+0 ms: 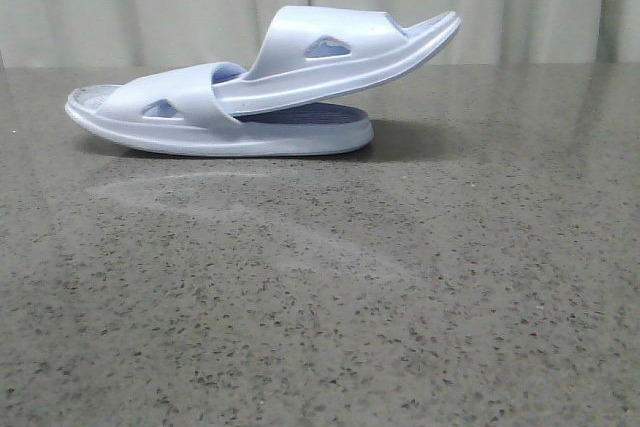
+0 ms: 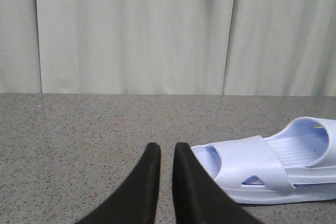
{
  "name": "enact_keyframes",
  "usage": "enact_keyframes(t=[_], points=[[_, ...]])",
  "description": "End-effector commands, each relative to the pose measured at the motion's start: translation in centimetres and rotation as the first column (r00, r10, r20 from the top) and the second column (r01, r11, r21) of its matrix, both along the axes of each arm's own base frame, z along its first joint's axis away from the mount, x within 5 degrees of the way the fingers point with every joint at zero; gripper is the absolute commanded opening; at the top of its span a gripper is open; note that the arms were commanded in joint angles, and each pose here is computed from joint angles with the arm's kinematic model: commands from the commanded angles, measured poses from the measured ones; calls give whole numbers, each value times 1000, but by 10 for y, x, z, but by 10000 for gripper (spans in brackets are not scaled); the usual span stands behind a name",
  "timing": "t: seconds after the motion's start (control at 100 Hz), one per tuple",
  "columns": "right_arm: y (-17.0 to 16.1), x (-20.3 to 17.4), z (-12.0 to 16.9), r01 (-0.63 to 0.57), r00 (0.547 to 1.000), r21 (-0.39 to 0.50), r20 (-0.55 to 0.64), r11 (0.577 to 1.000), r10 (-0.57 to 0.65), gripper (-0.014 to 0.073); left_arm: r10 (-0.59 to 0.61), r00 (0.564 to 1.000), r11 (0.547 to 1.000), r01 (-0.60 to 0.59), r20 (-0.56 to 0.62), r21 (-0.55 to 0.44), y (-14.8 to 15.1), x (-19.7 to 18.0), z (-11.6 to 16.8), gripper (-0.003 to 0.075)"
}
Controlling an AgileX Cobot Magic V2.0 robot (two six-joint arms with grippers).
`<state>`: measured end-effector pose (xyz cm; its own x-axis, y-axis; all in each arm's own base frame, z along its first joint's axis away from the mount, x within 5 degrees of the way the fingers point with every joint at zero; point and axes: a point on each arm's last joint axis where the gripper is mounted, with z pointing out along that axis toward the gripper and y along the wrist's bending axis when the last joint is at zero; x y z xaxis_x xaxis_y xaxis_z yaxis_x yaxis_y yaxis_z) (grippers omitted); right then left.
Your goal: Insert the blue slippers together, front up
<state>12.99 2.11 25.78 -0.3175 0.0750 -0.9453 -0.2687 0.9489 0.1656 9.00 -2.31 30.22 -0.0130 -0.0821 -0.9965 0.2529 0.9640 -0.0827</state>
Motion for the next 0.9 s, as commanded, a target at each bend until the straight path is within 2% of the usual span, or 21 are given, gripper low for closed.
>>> enact_keyframes(t=[0.0, 0.24, 0.33, 0.43, 0.46, 0.6, 0.69, 0.89], points=[[1, 1, 10, -3, 999, 23, 35, 1000, 2, -89, 5, 1000, 1000, -4, 25, -31, 0, 0, 10, 15], [1, 1, 10, -3, 999, 23, 35, 1000, 2, -89, 7, 1000, 999, -6, 25, -31, 1, 0, 10, 15], [1, 1, 10, -3, 999, 23, 35, 1000, 2, -89, 39, 999, 997, -38, 14, -70, 4, 1, 5, 15], [1, 1, 10, -3, 999, 23, 35, 1000, 2, -89, 87, 996, 991, -89, -30, -98, 8, 2, -7, 15], [1, 1, 10, -3, 999, 23, 35, 1000, 2, -89, 104, 994, 992, -107, -42, -74, 9, 2, -11, 15], [1, 1, 10, -3, 999, 23, 35, 1000, 2, -89, 197, 978, 976, -203, -70, -85, 18, -7, -30, 15], [1, 1, 10, -3, 999, 23, 35, 1000, 2, -89, 242, 969, 963, -246, -53, -106, 22, -17, -47, 15], [1, 1, 10, -3, 999, 23, 35, 1000, 2, -89, 276, 960, 961, -275, 38, -31, 24, -32, -76, 15]])
